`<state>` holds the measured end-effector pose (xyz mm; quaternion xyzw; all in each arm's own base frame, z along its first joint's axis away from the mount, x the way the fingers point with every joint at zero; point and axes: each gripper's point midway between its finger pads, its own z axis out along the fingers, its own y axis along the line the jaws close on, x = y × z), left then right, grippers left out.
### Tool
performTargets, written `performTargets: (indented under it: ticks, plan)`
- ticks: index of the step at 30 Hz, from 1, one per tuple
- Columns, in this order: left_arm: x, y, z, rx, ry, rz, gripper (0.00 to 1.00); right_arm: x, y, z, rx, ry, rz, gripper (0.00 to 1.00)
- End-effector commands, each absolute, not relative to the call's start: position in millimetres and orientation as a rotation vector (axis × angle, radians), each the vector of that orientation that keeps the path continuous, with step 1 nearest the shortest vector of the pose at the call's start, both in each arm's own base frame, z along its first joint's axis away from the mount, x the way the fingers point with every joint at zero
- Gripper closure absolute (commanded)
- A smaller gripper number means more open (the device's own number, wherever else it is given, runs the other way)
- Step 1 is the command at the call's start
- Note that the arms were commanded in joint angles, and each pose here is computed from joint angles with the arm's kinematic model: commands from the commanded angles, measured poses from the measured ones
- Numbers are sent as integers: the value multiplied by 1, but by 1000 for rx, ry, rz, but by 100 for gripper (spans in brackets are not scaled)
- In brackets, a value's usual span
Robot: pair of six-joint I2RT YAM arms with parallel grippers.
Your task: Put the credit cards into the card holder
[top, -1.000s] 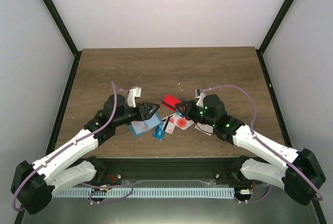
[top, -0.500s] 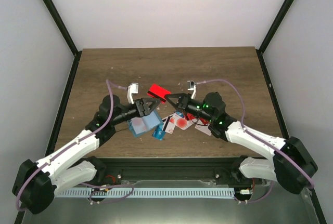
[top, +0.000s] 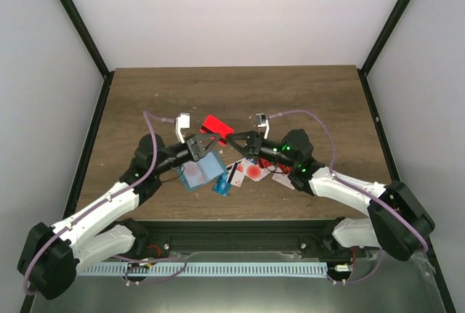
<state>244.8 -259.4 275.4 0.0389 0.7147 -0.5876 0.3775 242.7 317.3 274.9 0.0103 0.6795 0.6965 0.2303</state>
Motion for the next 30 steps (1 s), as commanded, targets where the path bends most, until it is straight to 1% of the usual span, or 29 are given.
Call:
performTargets:
  ticks: [1, 3, 4, 5, 8, 13, 17, 26, 29, 30]
  plan:
    - [245, -253, 283, 154, 1798, -1450, 96, 237, 310, 282, -183, 1841, 1889, 61]
    - [239, -255, 284, 220, 1822, -1445, 96, 245, 303, 274, -278, 1877, 1810, 42]
    - [236, -257, 284, 260, 1840, -1444, 96, 248, 301, 270, -379, 1873, 1749, 34]
    - [233, -258, 285, 295, 1852, -1441, 96, 252, 299, 263, -423, 1905, 1699, 30]
    - [219, -262, 285, 423, 1890, -1445, 96, 246, 300, 260, -578, 1913, 1656, 25]
    - [197, -270, 279, 568, 1934, -1530, 96, 228, 305, 273, -745, 1860, 1728, 25]
    - [195, -273, 271, 596, 1972, -1541, 96, 216, 309, 281, -836, 1827, 1783, 35]
    - [199, -278, 265, 611, 1995, -1546, 96, 200, 315, 283, -930, 1807, 1832, 79]
    - [201, -278, 262, 607, 2005, -1543, 96, 200, 317, 280, -929, 1818, 1837, 97]
    - [201, -278, 261, 603, 2010, -1540, 96, 200, 318, 279, -929, 1821, 1837, 99]
